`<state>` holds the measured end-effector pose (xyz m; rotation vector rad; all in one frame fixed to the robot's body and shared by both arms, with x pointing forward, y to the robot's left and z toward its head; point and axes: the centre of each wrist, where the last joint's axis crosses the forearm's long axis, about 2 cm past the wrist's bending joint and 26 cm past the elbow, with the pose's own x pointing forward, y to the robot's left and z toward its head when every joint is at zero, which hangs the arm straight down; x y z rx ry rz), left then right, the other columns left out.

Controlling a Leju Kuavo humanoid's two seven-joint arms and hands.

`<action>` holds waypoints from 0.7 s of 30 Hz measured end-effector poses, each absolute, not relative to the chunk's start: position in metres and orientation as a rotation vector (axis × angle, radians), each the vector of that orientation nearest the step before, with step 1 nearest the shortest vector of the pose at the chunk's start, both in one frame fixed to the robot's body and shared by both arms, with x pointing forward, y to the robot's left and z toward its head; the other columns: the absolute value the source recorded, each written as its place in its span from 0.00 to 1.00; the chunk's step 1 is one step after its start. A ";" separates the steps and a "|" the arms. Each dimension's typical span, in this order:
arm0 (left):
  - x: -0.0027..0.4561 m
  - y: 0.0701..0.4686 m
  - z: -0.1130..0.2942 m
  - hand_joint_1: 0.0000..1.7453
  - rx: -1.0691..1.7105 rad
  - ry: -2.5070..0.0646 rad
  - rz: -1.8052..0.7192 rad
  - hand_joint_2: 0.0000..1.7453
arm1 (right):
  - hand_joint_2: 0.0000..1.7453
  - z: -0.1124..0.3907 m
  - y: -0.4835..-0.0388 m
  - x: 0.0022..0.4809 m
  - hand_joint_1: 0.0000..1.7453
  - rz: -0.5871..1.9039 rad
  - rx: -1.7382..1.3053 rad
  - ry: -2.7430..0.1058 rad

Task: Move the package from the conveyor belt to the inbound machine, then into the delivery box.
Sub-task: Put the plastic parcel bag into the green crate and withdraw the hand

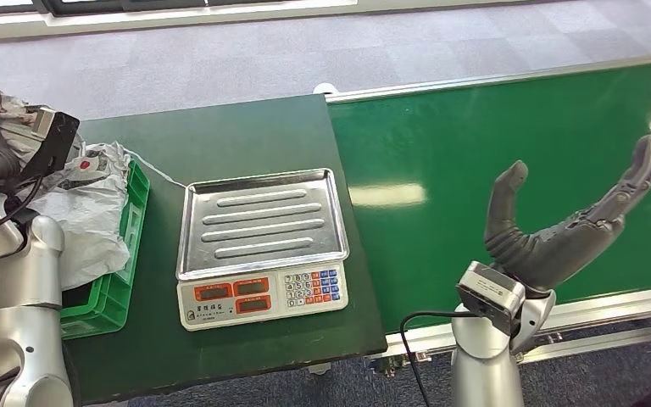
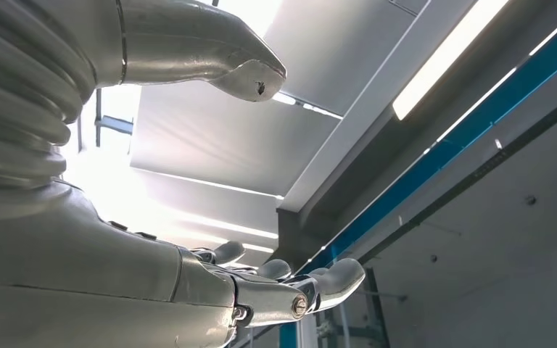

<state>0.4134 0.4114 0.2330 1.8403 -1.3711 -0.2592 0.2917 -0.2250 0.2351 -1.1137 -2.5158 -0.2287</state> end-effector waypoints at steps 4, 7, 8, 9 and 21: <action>0.409 0.427 0.213 0.90 1.768 -1.302 -0.232 1.00 | 1.00 0.235 -0.225 0.292 0.00 -0.229 -1.115 -2.514; 0.401 0.439 0.194 0.15 1.711 -1.258 -0.202 0.75 | 1.00 0.235 -0.225 0.292 0.00 -0.229 -1.116 -2.514; 0.398 0.443 0.189 0.00 1.698 -1.248 -0.199 0.50 | 1.00 0.235 -0.226 0.291 0.00 -0.228 -1.117 -2.514; 0.396 0.445 0.184 0.00 1.685 -1.240 -0.195 0.25 | 1.00 0.235 -0.226 0.291 0.00 -0.226 -1.119 -2.513; 0.390 0.443 0.163 0.00 1.558 -1.291 -0.076 0.00 | 1.00 0.232 -0.229 0.290 0.00 -0.215 -1.140 -2.501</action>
